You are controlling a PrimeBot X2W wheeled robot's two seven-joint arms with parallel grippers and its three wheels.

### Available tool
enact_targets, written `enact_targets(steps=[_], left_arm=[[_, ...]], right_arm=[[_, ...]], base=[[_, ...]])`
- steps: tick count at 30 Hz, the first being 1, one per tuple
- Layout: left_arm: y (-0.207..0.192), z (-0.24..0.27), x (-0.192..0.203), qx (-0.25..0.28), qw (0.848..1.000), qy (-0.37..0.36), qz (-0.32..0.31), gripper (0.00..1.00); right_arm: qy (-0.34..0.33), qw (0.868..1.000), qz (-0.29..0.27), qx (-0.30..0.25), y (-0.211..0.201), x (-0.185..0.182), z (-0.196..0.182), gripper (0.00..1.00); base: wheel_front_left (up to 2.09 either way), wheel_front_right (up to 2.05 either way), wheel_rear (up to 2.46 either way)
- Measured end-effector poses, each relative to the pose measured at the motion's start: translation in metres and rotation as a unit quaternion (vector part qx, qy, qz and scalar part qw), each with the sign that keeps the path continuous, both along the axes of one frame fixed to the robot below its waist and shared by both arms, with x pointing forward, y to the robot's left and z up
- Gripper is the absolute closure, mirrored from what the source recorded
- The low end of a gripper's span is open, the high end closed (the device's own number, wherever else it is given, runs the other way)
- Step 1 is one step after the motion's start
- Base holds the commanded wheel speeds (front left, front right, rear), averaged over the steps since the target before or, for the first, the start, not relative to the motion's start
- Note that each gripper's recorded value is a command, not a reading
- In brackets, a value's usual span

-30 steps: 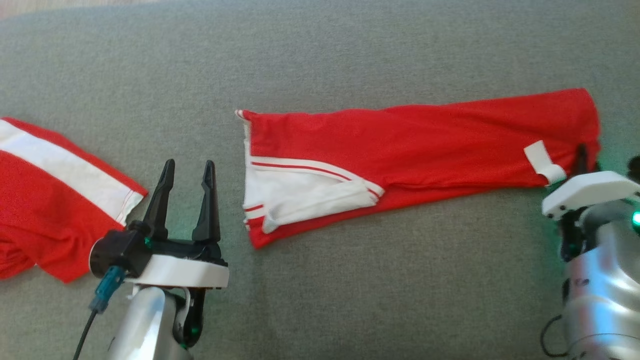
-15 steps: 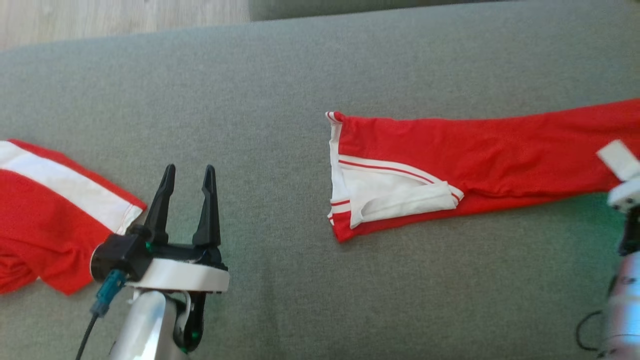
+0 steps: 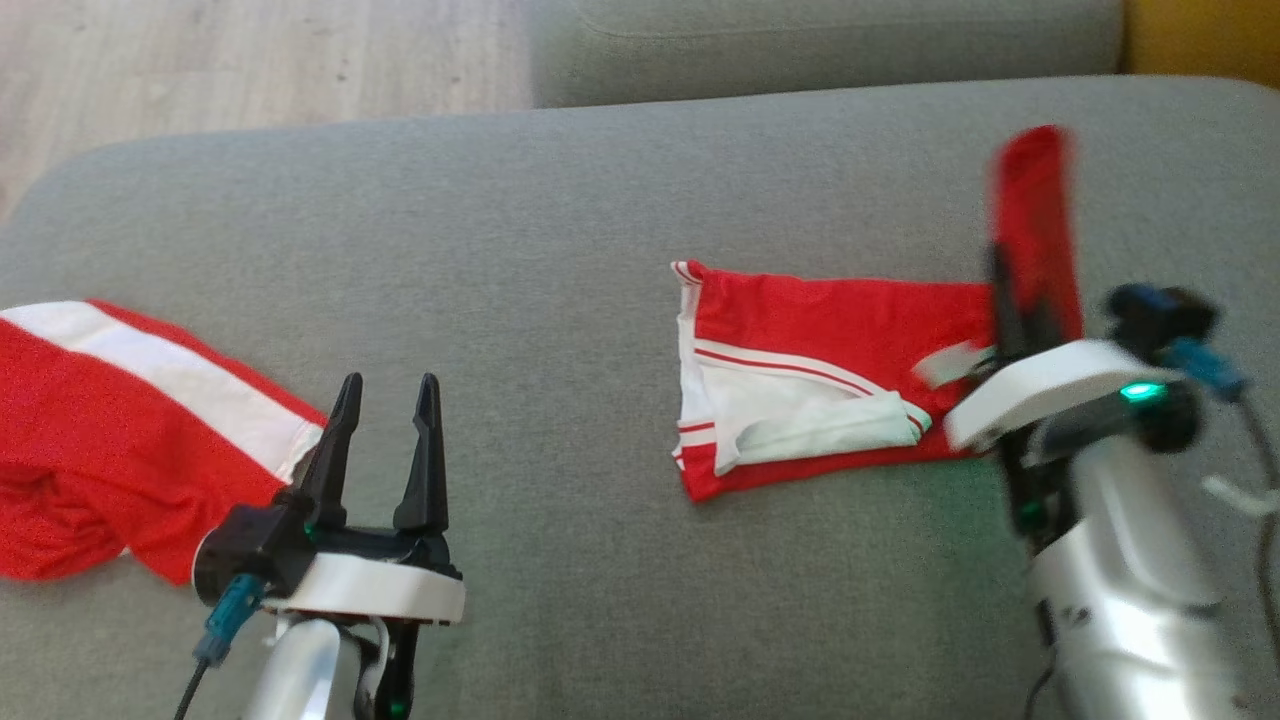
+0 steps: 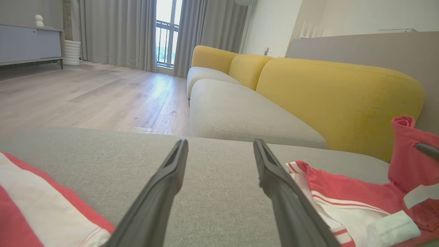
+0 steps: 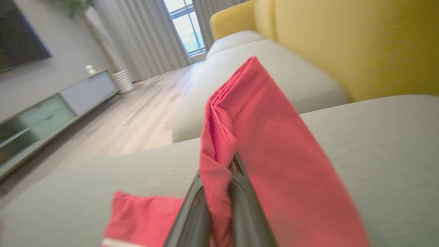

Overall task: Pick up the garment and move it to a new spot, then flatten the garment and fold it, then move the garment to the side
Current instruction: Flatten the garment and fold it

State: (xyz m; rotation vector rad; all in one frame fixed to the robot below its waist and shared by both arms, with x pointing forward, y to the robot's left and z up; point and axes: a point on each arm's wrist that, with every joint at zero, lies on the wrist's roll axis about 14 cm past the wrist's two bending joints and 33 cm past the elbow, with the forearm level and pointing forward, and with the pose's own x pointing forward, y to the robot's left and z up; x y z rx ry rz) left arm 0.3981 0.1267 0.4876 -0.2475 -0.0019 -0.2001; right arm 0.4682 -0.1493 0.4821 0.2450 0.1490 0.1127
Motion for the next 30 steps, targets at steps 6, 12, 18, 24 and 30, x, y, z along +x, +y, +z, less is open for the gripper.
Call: enact_targets(steps=[6, 12, 18, 24, 30], left_arm=[[0.014, 0.003, -0.01, 0.001, 1.0, -0.003, 0.021, 0.0], [0.025, -0.002, -0.019, 0.002, 0.999, 0.005, 0.038, 0.0], [0.036, -0.006, -0.025, 0.003, 0.998, 0.013, 0.054, 0.0], [0.037, -0.007, -0.024, 0.002, 0.998, 0.015, 0.057, 0.0], [0.022, 0.003, -0.016, -0.002, 0.999, -0.002, 0.035, 0.0]], right_arm=[[0.017, 0.992, 0.121, 0.031, 0.084, -0.021, -0.006, 1.0], [0.037, 0.981, 0.188, 0.034, 0.128, -0.034, -0.016, 1.0], [0.086, 0.97, 0.228, 0.024, 0.152, -0.05, -0.047, 0.0], [0.105, 0.958, 0.266, 0.03, 0.173, -0.069, -0.053, 0.0], [0.024, 0.976, 0.213, 0.023, 0.143, -0.039, -0.016, 0.0]], base=[[0.0, 0.0, 0.0], [0.0, 0.0, 0.0], [0.0, 0.0, 0.0], [0.0, 0.0, 0.0], [0.0, 0.0, 0.0]])
